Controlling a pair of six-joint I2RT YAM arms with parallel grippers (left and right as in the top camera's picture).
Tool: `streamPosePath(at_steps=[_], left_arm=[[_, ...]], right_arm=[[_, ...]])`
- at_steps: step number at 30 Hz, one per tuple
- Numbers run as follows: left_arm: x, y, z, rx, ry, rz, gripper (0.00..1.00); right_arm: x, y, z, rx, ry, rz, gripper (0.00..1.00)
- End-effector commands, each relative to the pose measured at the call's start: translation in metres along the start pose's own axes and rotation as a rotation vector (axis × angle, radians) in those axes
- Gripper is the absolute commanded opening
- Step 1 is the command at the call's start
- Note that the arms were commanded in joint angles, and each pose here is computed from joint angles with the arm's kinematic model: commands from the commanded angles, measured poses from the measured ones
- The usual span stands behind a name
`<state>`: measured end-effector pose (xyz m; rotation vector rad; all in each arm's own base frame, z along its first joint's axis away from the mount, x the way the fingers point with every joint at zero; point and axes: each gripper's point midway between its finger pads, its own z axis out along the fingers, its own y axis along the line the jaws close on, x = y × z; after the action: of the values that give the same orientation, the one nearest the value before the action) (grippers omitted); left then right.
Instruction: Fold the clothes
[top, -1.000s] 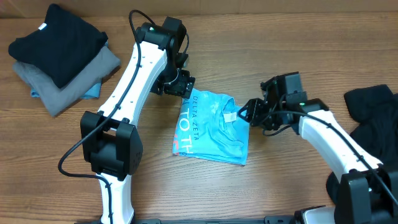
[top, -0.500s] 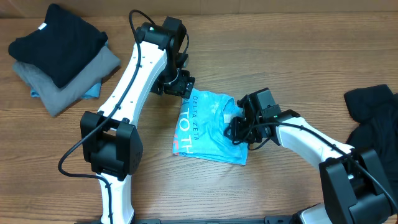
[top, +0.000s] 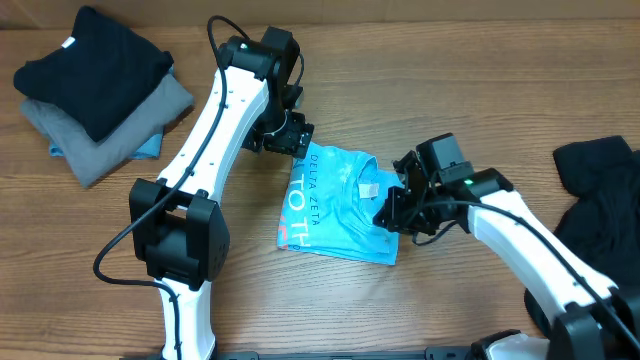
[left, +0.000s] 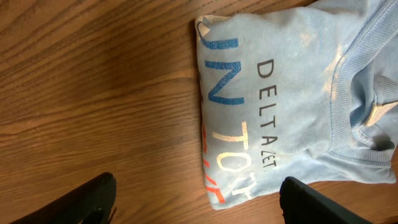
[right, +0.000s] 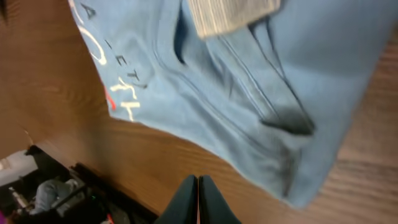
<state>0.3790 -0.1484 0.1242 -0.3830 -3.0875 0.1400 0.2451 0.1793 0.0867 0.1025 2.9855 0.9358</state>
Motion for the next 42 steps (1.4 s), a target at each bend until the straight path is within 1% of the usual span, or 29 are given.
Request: streamPosePath(at_steps=[1,3,4,5,9,13,14,16,18,20,23,25,26,31,34,40,42], left_arm=[[-0.001,-0.001,-0.007,0.012,-0.021,0.027,0.87],[-0.002,-0.001,-0.007,0.012,-0.025,0.027,0.87],[-0.002,-0.001,-0.007,0.013,-0.026,0.027,0.88],[-0.003,-0.001,-0.007,0.013,-0.028,0.027,0.88],[-0.003,-0.001,-0.007,0.013,-0.031,0.026,0.88],[-0.004,0.0,-0.007,0.013,-0.033,0.025,0.88],[-0.004,0.0,-0.007,0.013,-0.033,0.025,0.89],[-0.004,0.0,-0.007,0.013,-0.033,0.026,0.89],[-0.004,0.0,-0.007,0.013,-0.033,0.029,0.89],[-0.004,0.0,-0.007,0.013,-0.033,0.029,0.89],[-0.005,0.0,-0.007,0.014,-0.038,0.03,0.9],[-0.006,0.0,-0.007,0.013,-0.04,0.029,0.9],[-0.006,0.0,-0.007,0.014,-0.04,0.029,0.9],[-0.005,0.0,-0.007,0.013,-0.039,0.038,0.9],[-0.005,0.0,-0.007,0.013,-0.039,0.039,0.9],[-0.006,0.0,-0.007,0.013,-0.04,0.039,0.91],[-0.006,0.0,-0.007,0.014,-0.04,0.04,0.91]], right_arm=[[-0.003,-0.018,-0.001,0.097,-0.028,0.034,0.27],[-0.005,-0.031,0.005,0.139,-0.045,0.033,0.4],[-0.007,-0.035,0.01,0.143,-0.05,0.03,0.45],[-0.008,-0.037,0.015,0.14,-0.055,0.024,0.48],[-0.015,-0.049,0.038,0.122,-0.073,0.011,0.54],[-0.022,-0.045,0.056,0.063,-0.067,-0.027,0.54],[-0.024,-0.042,0.061,0.04,-0.065,-0.04,0.54],[-0.027,-0.035,0.067,0.004,-0.061,-0.058,0.49],[-0.025,-0.032,0.07,-0.013,-0.048,-0.067,0.31],[-0.021,-0.026,0.069,-0.047,-0.032,-0.117,0.21],[-0.02,-0.02,0.066,-0.087,-0.022,-0.12,0.15],[-0.022,-0.02,0.062,-0.087,-0.023,-0.11,0.06],[-0.022,-0.019,0.059,-0.085,-0.021,-0.104,0.04],[-0.022,-0.008,0.027,-0.085,-0.048,-0.095,0.04],[-0.013,-0.005,0.01,-0.071,-0.05,-0.053,0.04],[0.016,-0.034,0.006,0.075,0.032,0.075,0.04],[0.023,-0.041,0.009,0.095,0.059,0.094,0.04]])
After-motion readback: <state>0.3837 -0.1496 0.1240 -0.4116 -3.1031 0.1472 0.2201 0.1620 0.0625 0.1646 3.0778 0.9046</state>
